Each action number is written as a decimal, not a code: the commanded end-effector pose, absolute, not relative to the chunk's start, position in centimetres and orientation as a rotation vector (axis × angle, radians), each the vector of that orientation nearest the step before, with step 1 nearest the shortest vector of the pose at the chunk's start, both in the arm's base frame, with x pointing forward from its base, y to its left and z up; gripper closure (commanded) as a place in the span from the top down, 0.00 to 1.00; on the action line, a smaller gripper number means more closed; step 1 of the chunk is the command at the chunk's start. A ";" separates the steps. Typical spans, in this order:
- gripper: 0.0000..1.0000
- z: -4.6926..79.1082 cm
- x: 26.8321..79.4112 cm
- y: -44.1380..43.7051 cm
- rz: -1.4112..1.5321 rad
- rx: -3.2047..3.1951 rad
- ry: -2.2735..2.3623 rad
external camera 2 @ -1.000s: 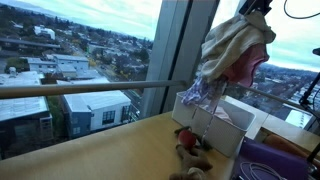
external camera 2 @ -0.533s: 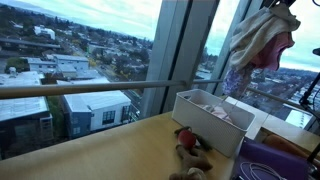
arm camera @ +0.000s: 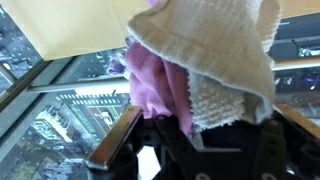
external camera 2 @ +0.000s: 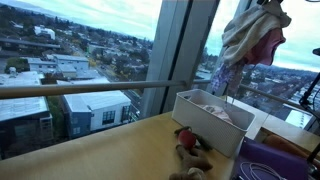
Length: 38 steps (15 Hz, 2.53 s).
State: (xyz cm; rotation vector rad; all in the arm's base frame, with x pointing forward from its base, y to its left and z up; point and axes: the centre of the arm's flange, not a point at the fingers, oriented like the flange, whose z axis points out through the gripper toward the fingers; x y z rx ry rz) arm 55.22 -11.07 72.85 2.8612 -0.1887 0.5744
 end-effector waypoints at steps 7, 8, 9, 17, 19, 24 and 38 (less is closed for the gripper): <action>0.00 66.5 59.1 -9.5 0.434 2.964 -0.061; 0.00 65.3 59.4 -9.3 0.411 2.981 -0.051; 0.00 64.2 59.7 -9.1 0.387 2.995 -0.041; 0.00 57.4 61.4 -7.3 0.223 3.056 0.043; 0.00 56.1 61.9 -6.6 0.186 3.056 0.077; 0.48 55.5 62.3 -5.9 0.158 3.050 0.151; 1.00 47.9 59.9 12.0 0.151 3.074 0.393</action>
